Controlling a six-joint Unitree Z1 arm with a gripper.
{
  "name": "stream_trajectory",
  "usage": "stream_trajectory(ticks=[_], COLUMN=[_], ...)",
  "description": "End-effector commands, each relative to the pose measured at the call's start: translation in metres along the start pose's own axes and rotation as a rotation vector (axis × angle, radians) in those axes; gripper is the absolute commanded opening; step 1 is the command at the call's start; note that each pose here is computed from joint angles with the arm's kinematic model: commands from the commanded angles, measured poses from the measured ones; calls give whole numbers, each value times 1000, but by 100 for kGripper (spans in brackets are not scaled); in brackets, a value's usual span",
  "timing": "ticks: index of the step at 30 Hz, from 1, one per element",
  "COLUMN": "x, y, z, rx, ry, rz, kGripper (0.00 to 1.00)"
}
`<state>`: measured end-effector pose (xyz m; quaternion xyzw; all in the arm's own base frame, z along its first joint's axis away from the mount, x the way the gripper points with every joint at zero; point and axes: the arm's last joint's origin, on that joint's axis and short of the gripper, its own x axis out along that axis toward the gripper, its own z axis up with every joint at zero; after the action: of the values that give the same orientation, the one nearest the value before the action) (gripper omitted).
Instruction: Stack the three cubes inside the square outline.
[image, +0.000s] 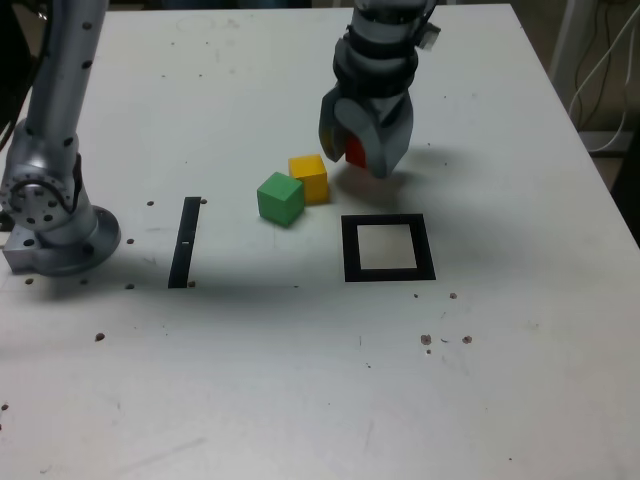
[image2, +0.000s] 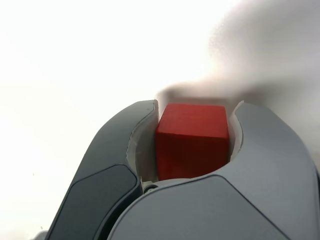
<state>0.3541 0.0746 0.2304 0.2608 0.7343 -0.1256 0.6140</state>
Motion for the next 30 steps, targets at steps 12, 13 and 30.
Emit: stream_trajectory(ticks=[12,13,30], x=[-50,-49,-17], y=[-51,-53,-66], z=[49,52,64], rx=[-138,-158,-491], ry=[-41,-37,23], rz=[-59,-79,-210], kGripper=[28,28,28])
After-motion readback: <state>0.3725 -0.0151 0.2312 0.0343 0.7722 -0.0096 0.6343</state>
